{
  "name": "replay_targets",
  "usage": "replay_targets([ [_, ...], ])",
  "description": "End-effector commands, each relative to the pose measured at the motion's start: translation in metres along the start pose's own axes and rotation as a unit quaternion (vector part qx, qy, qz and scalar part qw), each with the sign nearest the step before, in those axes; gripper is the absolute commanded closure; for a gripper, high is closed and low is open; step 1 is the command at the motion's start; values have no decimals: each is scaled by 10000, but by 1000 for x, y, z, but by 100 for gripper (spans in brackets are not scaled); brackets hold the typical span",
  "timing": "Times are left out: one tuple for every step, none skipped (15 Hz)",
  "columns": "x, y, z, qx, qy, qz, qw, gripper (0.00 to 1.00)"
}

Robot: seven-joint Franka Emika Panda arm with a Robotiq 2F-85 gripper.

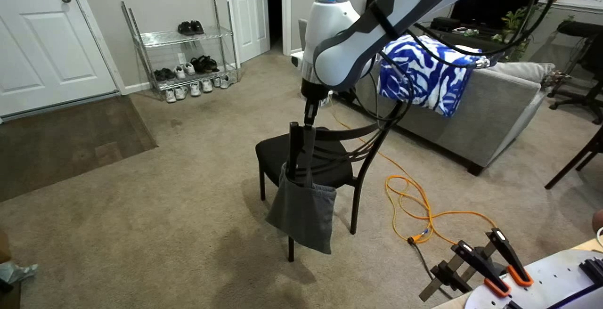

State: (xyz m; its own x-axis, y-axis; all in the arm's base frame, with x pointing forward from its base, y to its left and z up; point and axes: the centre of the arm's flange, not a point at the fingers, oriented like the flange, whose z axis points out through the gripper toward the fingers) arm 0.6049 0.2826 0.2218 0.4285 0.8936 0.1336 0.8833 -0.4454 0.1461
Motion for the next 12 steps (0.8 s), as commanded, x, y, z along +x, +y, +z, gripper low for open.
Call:
replay_targets([
  [-23,-19,-35,-224,273,81,9993,100],
  [-24,-20,-38,-220,325,46,9992,100],
  [-25,-21,-41,-232,347,37,9991,100],
  [-25,-22,-43,-240,359,28,9991,99],
  [-26,-23,-45,-245,351,9,9991,99],
  [-27,-25,-46,-246,328,-10,9992,98],
  [-27,-25,-47,-236,307,-11,9993,73],
  [-27,-25,-47,-223,287,-14,9993,73],
  [-27,-24,-45,-205,280,-10,9994,70],
  [-27,-23,-42,-177,249,1,9995,63],
  [-28,-20,-38,-156,222,8,9996,57],
  [-29,-18,-34,-141,205,7,9997,50],
])
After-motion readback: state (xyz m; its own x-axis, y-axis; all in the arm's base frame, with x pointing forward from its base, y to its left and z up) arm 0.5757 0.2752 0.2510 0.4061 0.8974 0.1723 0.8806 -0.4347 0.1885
